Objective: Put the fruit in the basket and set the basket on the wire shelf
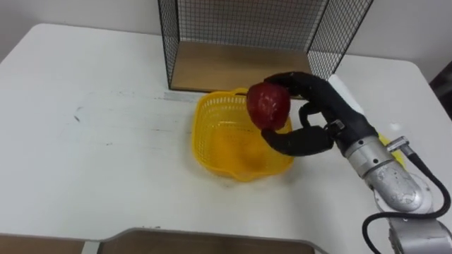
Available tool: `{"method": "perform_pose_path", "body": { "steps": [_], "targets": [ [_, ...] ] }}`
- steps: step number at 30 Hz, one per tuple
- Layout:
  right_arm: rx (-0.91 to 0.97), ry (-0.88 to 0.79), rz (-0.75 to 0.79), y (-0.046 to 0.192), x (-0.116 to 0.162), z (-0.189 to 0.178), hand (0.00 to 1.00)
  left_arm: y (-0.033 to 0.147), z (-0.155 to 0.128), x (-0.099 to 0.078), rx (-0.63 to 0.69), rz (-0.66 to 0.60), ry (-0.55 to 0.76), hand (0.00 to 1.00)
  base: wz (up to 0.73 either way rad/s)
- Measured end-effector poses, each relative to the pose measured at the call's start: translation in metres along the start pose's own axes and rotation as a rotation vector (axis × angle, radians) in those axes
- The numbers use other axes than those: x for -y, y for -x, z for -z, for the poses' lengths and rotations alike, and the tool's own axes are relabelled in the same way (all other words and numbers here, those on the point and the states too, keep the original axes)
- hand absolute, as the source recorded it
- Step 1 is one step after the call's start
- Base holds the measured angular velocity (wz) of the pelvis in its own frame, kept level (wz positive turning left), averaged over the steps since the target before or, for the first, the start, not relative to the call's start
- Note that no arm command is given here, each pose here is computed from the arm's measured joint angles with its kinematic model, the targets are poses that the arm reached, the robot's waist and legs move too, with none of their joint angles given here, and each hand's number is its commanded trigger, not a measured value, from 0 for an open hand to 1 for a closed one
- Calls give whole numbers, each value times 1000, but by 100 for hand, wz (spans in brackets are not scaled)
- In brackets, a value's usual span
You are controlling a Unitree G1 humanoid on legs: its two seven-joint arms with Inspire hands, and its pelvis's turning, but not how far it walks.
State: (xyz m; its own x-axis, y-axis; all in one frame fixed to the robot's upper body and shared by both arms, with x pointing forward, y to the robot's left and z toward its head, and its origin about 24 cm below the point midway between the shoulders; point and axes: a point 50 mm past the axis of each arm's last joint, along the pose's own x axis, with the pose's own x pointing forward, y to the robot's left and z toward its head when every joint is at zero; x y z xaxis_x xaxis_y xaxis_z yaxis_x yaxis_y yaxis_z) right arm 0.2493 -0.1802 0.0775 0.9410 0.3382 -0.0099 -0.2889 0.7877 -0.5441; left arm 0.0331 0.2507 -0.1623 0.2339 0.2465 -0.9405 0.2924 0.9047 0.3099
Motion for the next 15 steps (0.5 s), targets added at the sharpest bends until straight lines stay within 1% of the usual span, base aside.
{"method": "perform_pose_path", "body": {
  "steps": [4,5,6,7,15],
  "targets": [
    [-7,23,-29,0,-2,0,100,0,1,0,-3,1,-8,0,0],
    [-7,23,-32,0,-2,0,86,0,1,0,-3,1,-9,0,0],
    [-8,23,-36,0,-2,0,11,0,2,0,-5,2,-9,0,0],
    [-9,23,-39,0,-2,1,0,0,2,1,-7,2,-9,0,0],
    [-17,33,-55,0,-3,1,0,0,4,1,-15,5,-9,0,0]
  ]
}}
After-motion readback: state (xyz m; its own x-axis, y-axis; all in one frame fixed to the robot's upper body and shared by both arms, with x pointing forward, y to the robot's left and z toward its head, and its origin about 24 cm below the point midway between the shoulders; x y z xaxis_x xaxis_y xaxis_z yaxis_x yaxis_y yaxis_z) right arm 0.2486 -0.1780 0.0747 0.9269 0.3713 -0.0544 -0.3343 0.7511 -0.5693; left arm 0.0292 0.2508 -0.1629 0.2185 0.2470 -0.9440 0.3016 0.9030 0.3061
